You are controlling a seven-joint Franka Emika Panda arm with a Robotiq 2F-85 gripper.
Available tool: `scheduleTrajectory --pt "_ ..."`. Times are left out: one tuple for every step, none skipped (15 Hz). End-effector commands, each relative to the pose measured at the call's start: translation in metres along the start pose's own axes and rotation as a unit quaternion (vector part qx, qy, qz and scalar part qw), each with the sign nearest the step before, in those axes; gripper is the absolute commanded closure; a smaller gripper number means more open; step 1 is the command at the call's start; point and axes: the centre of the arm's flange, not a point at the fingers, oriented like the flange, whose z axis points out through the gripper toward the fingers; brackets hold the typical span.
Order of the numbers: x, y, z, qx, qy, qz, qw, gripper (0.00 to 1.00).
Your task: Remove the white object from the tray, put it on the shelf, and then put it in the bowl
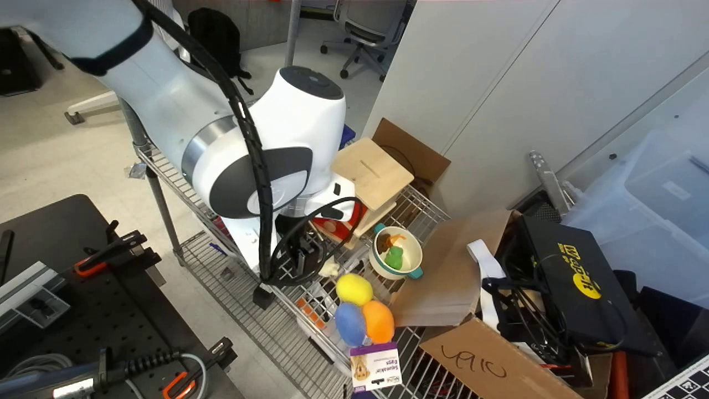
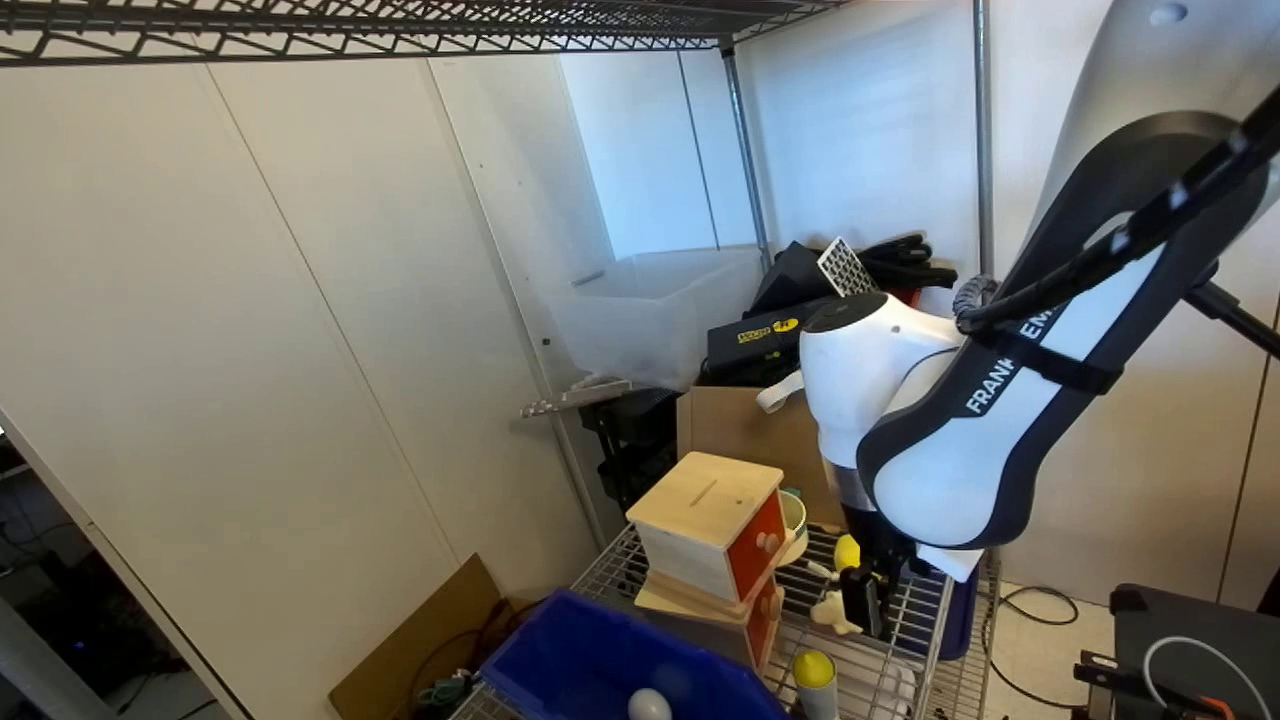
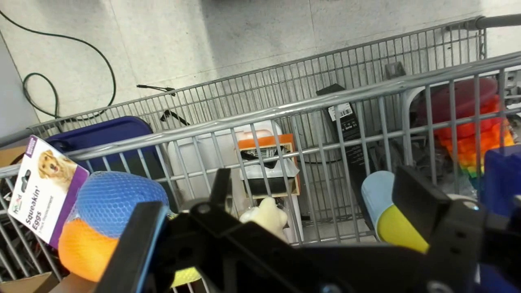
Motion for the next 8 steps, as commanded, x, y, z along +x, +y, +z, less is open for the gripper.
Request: scheduleTrajectory --pt "-0.027 0.006 -0.026 0.002 0.006 0.005 1.0 0.0" --pt "-0.029 0.006 -0.03 0.002 0.009 0.006 0.9999 0.0" --pt "-0.032 0.007 -0.033 0.004 0.009 0.008 0.9999 0.0" --pt "-0.035 0.007 -0.037 0.003 0.013 0.005 0.9999 0.0" --pt "-0.037 0.007 -0.041 0.002 0.016 0.005 0.9999 0.0" --pt "-0.039 0.008 -0.044 0.004 0.018 0.006 0.9998 0.0" --pt "-0.04 0.008 -0.046 0.004 0.019 0.006 0.9998 0.0" --pt "-0.04 0.008 -0.047 0.005 0.019 0.007 0.9998 0.0"
